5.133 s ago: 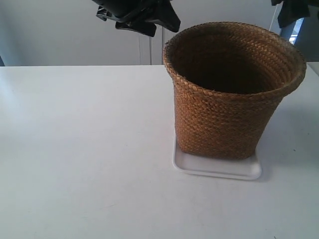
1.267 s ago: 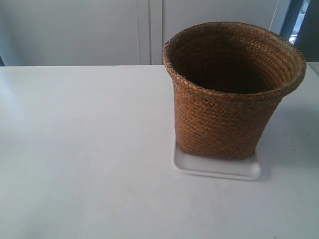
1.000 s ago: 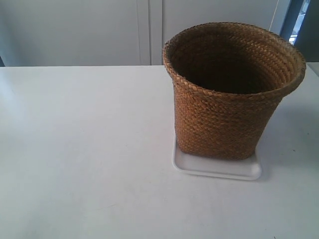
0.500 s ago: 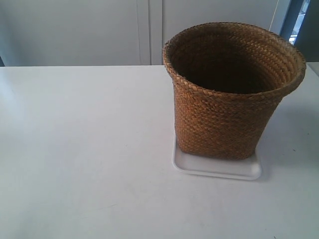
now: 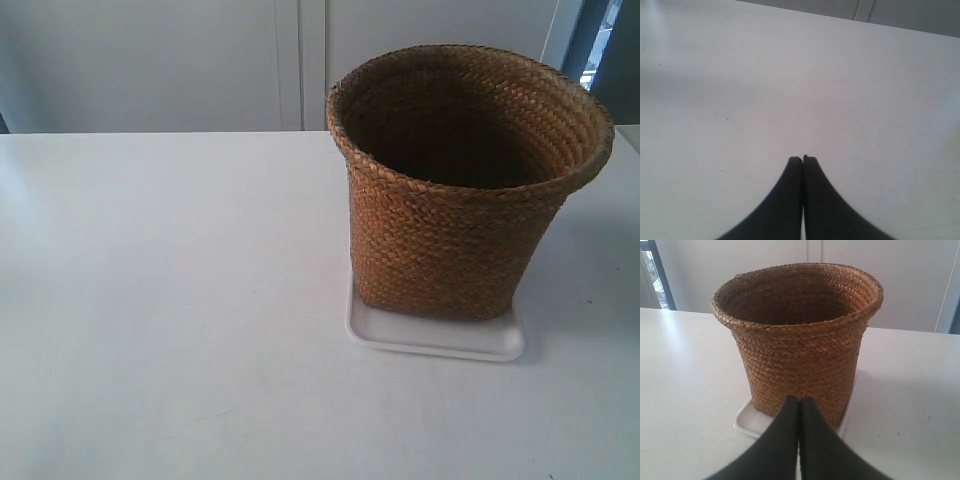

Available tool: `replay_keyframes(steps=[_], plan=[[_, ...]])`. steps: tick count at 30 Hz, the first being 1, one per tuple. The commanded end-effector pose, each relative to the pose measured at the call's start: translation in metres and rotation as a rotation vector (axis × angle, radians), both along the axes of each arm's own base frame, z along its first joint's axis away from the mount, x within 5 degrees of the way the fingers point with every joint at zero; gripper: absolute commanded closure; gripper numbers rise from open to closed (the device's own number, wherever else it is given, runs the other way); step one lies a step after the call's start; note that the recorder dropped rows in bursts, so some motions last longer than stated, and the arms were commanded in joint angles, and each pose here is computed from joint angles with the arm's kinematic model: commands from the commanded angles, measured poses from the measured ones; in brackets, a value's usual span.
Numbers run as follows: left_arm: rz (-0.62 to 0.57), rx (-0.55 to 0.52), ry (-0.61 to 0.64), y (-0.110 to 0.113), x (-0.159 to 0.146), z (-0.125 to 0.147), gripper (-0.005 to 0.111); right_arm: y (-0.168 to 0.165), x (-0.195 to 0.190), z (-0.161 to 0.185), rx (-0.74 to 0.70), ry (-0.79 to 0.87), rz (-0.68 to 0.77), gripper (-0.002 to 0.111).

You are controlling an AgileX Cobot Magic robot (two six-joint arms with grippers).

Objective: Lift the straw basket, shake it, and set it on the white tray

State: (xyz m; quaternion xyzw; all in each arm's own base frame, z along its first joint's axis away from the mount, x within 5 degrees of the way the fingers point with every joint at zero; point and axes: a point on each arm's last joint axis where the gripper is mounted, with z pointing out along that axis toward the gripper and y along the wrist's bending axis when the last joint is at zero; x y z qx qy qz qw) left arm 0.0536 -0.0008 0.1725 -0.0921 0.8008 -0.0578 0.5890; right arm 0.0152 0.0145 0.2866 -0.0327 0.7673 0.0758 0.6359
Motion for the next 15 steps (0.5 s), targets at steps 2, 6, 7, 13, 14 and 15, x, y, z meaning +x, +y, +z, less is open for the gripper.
replay_keyframes(steps=[2,6,7,13,14,15], plan=[[0.003,-0.014,-0.004,0.000,0.000,-0.001,0.107,0.000,0.000,0.001,-0.006,-0.018,-0.007,0.108],[0.003,-0.014,-0.004,0.000,0.000,-0.001,0.107,-0.003,0.003,0.003,-0.042,-0.086,-0.033,0.108],[0.003,-0.014,-0.004,0.000,0.000,-0.001,0.107,-0.004,0.005,0.006,-0.037,-0.143,-0.049,0.108],[0.003,-0.014,-0.004,0.000,0.000,-0.001,0.107,-0.011,0.023,-0.012,-0.027,-0.322,-0.126,0.108],[0.003,-0.014,-0.004,0.000,0.000,-0.001,0.107,-0.012,0.026,-0.018,-0.050,-0.314,-0.132,0.108],[0.003,-0.014,-0.004,0.000,0.000,-0.001,0.107,-0.012,0.028,-0.026,-0.071,-0.294,-0.135,0.108]])
